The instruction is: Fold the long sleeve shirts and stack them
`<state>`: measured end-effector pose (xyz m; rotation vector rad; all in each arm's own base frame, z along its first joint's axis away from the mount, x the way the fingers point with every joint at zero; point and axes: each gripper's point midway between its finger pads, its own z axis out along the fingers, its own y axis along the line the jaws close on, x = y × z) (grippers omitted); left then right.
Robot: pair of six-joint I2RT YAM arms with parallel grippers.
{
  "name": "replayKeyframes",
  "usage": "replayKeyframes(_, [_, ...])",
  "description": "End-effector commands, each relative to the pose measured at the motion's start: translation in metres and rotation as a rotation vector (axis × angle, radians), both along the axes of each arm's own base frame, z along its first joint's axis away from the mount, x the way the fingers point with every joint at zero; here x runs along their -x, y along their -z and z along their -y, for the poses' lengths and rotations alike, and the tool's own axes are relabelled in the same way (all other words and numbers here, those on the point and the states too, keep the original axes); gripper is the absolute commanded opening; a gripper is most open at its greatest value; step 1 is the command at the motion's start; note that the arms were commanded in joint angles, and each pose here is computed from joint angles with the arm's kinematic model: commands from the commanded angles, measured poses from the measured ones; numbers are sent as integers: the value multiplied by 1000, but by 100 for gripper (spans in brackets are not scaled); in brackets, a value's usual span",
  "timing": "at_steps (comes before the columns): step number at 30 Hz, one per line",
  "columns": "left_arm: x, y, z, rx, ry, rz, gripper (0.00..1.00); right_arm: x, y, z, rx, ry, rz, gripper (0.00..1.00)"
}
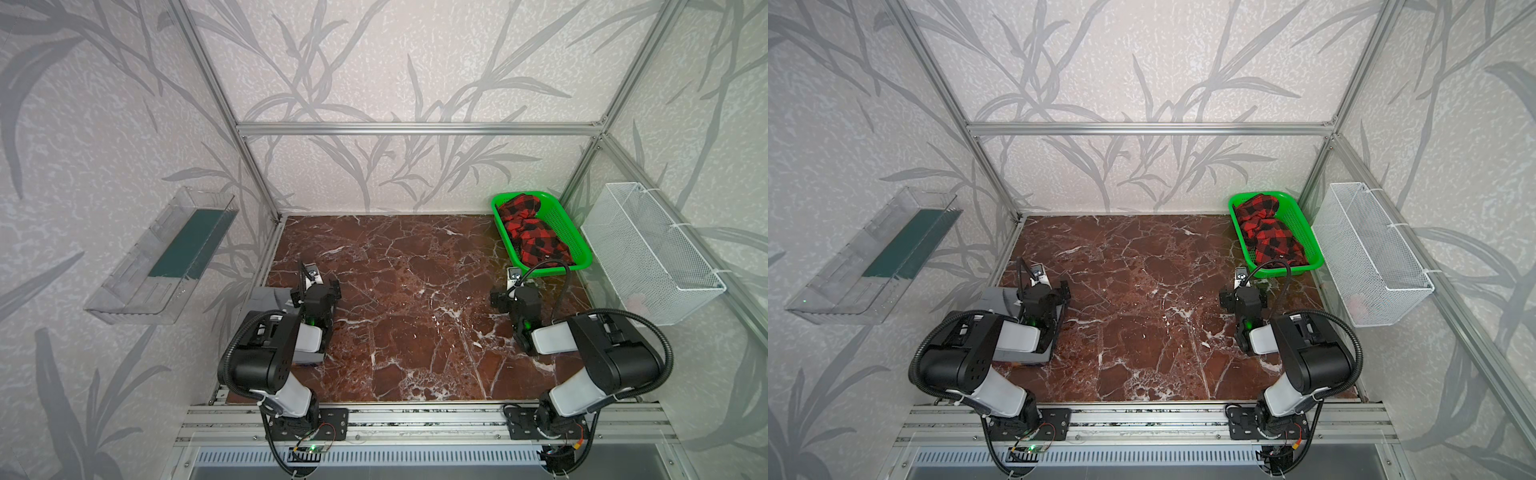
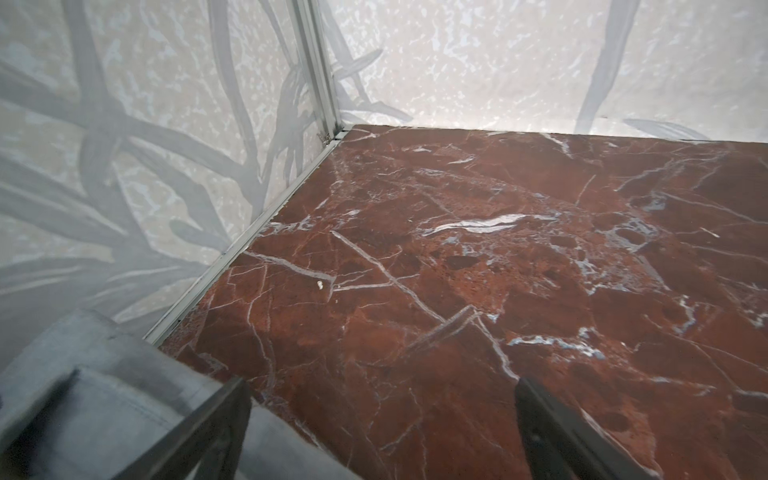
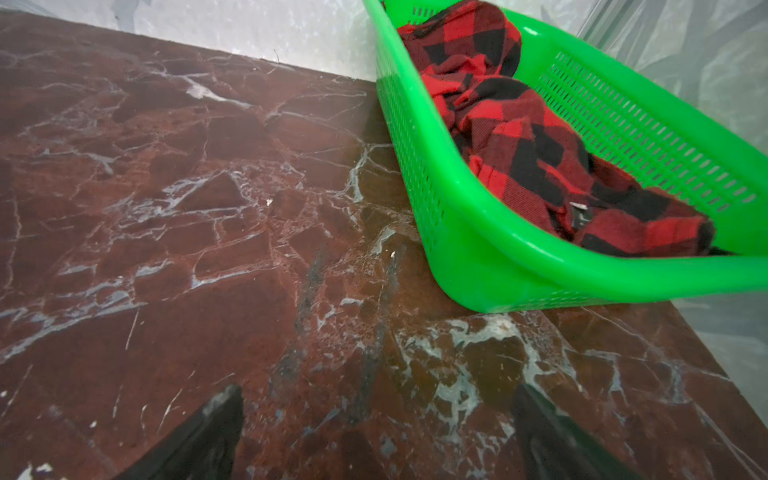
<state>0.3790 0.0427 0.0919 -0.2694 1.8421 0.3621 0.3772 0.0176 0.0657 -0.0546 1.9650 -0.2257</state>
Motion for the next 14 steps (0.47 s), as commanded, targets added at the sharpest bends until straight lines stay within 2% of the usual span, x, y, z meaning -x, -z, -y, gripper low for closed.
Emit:
replayKeyframes(1, [0, -15, -5, -35, -21, 63, 99, -16, -32, -3, -18, -14, 122, 99])
replayKeyframes(14, [-1, -14, -6, -30, -19, 56, 99, -15, -32, -3, -19, -24, 128, 99])
